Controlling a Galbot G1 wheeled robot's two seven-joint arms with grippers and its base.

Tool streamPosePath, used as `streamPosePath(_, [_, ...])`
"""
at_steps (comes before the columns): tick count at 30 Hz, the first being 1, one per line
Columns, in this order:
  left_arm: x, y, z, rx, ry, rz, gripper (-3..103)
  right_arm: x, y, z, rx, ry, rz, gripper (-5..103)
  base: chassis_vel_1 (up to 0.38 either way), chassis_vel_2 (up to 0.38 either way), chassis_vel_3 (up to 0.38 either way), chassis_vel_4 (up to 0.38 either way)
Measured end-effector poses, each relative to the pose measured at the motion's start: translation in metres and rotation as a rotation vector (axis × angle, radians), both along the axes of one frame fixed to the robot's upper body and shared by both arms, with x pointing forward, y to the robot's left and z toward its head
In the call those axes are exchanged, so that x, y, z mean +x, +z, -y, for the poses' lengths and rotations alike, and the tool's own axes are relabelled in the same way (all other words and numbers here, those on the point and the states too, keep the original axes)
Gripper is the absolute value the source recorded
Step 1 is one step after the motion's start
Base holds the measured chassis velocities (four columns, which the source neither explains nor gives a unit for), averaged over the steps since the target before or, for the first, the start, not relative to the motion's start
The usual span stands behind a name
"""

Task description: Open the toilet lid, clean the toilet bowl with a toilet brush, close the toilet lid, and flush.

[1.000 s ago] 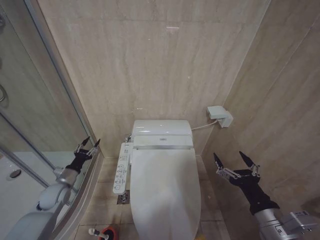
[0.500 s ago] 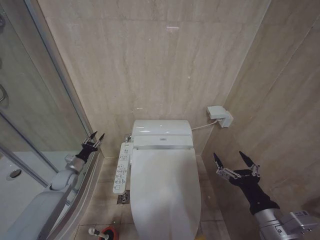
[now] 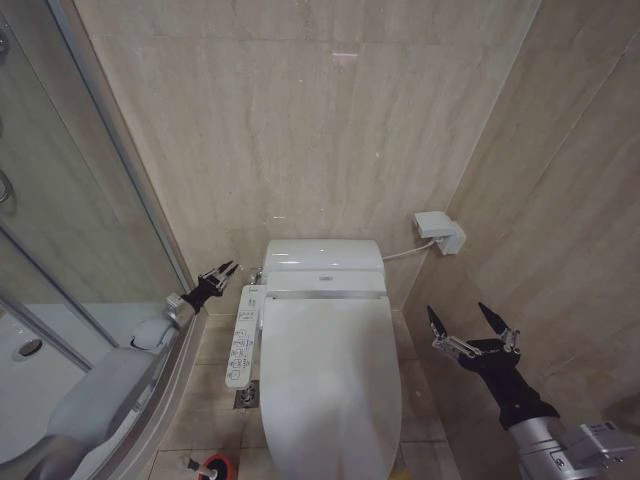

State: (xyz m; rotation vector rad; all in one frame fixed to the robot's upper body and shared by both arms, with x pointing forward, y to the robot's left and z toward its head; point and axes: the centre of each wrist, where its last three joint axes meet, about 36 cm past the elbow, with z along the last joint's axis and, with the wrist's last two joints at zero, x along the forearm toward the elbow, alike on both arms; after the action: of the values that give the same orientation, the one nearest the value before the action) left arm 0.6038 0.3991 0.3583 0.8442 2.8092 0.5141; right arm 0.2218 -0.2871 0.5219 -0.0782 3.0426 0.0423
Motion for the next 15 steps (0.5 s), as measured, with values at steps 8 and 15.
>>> streamPosePath(8, [0.006, -0.01, -0.009, 0.063, -0.053, 0.012, 1, 0.0, 0.0, 0.0, 0.0, 0.0, 0.0, 100, 0.0, 0.0, 0.0, 0.0])
streamPosePath(15, [0.019, -0.021, -0.021, 0.115, -0.063, 0.028, 0, 0.0, 0.0, 0.0, 0.0, 0.0, 0.0, 100, 0.0, 0.0, 0.0, 0.0])
